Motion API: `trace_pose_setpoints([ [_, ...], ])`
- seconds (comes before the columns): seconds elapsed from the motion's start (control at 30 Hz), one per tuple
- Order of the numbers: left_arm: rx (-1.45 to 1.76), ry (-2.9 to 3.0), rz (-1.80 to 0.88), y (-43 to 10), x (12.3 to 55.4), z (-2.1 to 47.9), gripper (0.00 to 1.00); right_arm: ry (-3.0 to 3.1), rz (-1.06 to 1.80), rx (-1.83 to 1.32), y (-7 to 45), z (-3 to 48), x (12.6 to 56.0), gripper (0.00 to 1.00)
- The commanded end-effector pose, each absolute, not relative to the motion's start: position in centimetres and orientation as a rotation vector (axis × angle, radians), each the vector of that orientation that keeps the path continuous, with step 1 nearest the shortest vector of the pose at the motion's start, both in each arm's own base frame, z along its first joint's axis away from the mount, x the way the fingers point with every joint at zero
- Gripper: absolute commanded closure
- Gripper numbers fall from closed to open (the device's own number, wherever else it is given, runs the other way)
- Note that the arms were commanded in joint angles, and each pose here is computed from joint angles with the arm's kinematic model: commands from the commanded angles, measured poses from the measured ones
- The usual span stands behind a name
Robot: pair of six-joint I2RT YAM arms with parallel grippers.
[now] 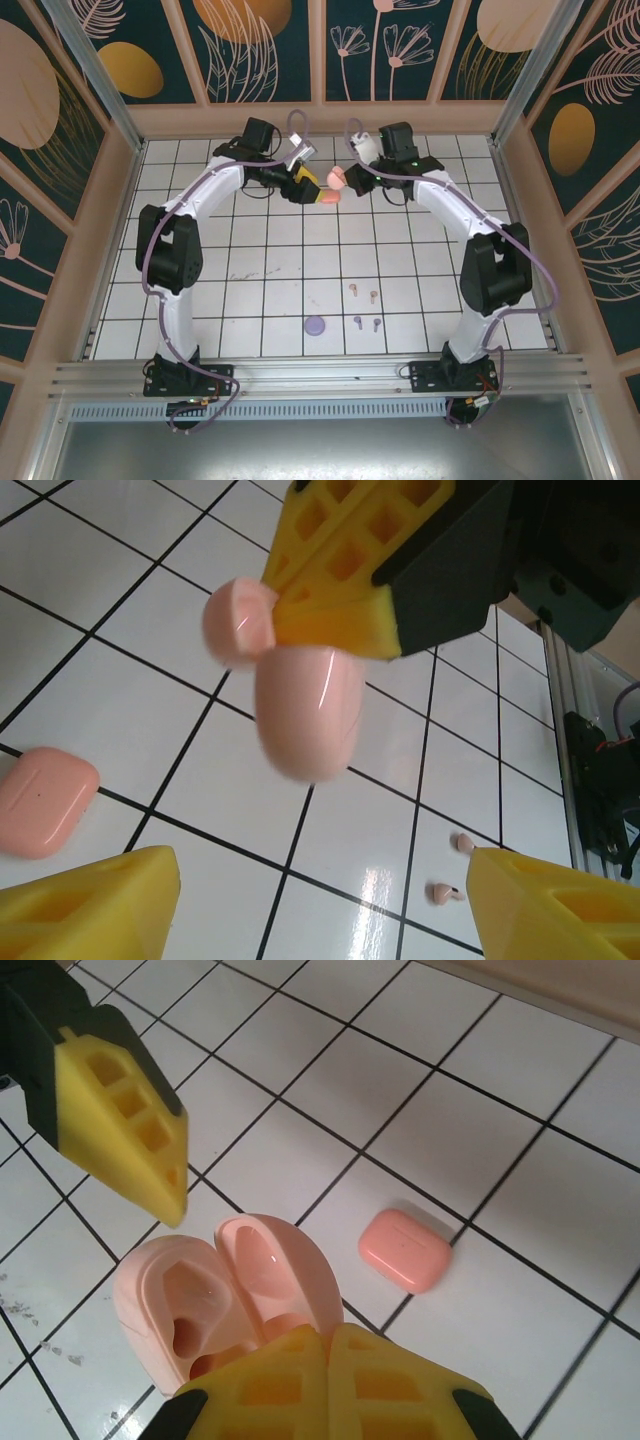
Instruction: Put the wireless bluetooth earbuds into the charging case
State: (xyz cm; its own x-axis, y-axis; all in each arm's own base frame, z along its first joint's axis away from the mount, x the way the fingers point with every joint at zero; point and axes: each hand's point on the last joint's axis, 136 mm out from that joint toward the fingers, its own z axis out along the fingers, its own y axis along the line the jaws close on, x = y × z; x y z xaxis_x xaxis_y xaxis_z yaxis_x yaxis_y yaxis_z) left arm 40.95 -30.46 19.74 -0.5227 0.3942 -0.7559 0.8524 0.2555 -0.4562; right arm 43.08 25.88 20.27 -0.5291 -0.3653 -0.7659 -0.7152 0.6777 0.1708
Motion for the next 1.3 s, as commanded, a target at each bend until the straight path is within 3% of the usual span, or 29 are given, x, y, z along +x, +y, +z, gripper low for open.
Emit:
trace_pose_setpoints([
  [0.0, 1.17, 2.01, -1.242, -30.8, 40.6, 19.9, 0.26, 2.163, 0.588, -0.901, 27.0, 20.1, 42.8, 1.0],
  [1.27, 1.214, 2.03, -1.332, -31.2, 40.4, 18.8, 0.5, 2.117, 0.609, -0.978, 30.2, 20.6, 41.1, 1.0],
])
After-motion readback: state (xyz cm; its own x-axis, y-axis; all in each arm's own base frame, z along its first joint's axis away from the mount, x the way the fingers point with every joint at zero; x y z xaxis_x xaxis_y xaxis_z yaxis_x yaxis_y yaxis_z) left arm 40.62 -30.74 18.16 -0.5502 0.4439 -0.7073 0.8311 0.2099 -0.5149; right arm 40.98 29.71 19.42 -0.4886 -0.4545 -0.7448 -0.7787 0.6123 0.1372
